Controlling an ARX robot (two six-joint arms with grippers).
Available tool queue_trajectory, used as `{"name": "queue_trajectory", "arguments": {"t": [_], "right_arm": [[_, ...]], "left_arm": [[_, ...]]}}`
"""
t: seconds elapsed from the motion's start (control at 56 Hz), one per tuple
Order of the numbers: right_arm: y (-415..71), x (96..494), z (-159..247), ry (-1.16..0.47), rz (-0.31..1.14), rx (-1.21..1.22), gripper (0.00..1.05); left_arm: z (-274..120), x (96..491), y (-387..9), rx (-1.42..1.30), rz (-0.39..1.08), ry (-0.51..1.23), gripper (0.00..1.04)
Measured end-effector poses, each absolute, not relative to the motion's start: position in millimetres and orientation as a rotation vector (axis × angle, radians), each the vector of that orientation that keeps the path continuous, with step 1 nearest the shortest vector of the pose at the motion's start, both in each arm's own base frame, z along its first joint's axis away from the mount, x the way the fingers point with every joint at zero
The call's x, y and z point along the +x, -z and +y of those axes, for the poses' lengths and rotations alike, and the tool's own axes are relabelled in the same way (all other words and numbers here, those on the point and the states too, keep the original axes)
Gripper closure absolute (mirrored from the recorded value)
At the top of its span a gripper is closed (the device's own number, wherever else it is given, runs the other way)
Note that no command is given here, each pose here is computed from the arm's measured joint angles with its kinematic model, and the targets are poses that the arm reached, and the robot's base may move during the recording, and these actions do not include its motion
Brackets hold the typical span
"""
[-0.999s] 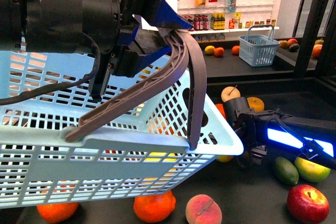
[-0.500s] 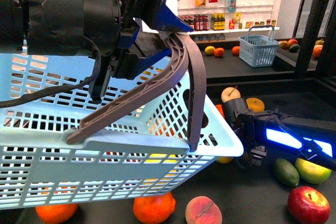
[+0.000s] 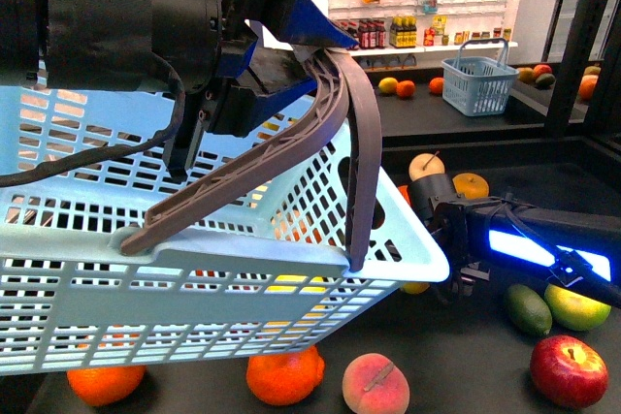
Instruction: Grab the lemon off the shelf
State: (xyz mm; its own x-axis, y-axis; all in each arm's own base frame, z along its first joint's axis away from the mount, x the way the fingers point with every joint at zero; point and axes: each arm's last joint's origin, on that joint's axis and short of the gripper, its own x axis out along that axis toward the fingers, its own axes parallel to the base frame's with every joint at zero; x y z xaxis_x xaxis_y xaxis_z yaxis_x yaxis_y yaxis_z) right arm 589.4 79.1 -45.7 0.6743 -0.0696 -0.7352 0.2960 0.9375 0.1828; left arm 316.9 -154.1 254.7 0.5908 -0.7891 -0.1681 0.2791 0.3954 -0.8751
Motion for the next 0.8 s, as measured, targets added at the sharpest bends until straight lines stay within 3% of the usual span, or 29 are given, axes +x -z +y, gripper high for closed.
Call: {"name": "queue_trajectory", "arguments": {"t": [0.089,0.232,0.803], "right_arm": [[45.7,589.3,79.5,0.208,0.808,0.300,0.57],[45.5,589.4,79.4,0.205,0.808,0.303,0.67],[43.1,591.5,74.9,0.183,0.798,0.326,0.72]], "left_arm": [[-154.1,316.9,-254.7,-0.930,0.640,0.739,0.91],[-154.1,316.9,-254.7,-0.930,0.640,0.739,0.91],[-154.1,316.9,-254.7,-0.930,0.640,0.739,0.91]]}}
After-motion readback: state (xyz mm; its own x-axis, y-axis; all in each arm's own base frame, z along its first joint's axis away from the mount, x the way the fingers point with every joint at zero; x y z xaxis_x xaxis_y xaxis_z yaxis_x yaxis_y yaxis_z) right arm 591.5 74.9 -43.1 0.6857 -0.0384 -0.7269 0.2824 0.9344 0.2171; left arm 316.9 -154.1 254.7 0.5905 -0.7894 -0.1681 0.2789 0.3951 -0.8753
